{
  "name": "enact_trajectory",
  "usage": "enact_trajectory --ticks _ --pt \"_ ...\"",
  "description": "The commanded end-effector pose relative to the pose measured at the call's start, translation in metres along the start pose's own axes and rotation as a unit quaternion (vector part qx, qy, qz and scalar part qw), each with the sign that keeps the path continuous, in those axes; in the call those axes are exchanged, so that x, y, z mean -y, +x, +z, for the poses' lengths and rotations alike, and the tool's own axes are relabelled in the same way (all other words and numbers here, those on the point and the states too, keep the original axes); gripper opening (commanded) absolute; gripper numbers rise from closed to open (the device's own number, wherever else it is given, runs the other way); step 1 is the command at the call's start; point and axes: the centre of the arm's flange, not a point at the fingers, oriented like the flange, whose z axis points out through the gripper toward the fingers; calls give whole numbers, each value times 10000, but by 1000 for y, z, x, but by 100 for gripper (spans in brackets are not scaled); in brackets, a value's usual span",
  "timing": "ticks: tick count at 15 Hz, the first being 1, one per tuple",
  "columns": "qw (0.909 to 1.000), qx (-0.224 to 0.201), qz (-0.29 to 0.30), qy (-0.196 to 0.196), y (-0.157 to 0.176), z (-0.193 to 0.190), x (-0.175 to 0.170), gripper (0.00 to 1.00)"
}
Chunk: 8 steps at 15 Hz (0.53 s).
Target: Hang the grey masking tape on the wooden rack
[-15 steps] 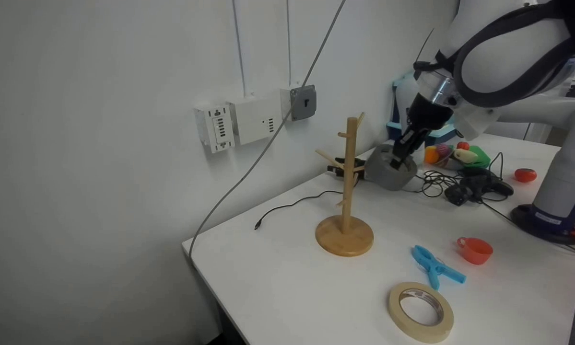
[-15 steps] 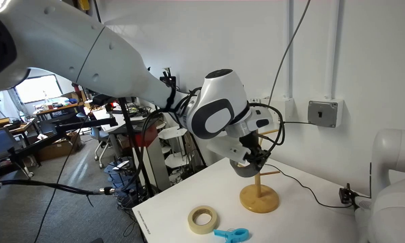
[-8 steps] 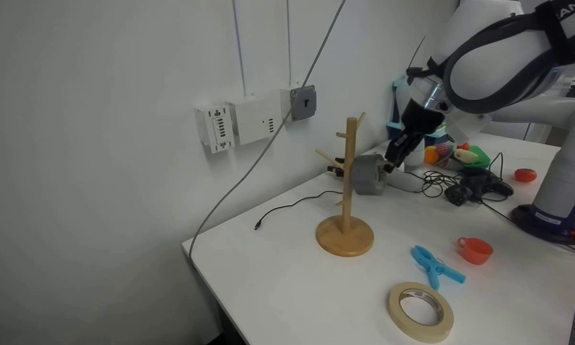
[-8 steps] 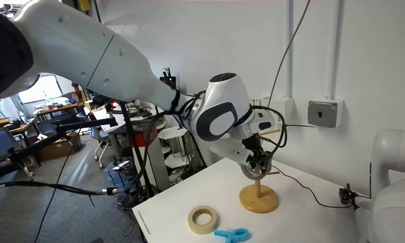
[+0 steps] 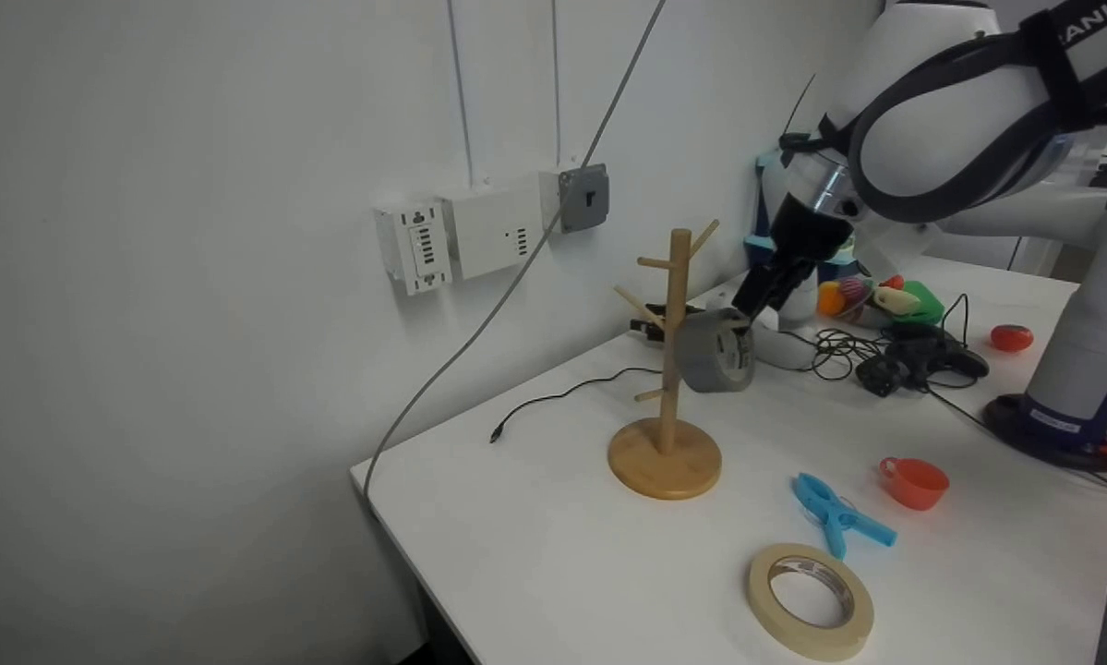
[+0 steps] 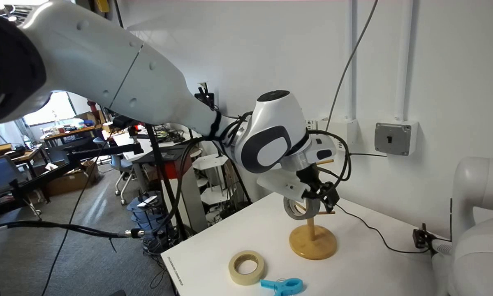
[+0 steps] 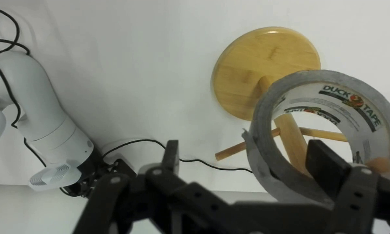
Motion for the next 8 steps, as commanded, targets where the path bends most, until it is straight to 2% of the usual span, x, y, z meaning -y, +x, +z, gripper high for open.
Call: enact_trajectory --ticks 1,8 --pt "9999 115 38 -14 2 -6 -7 100" --pt "9998 154 107 -117 -14 -30 -16 100"
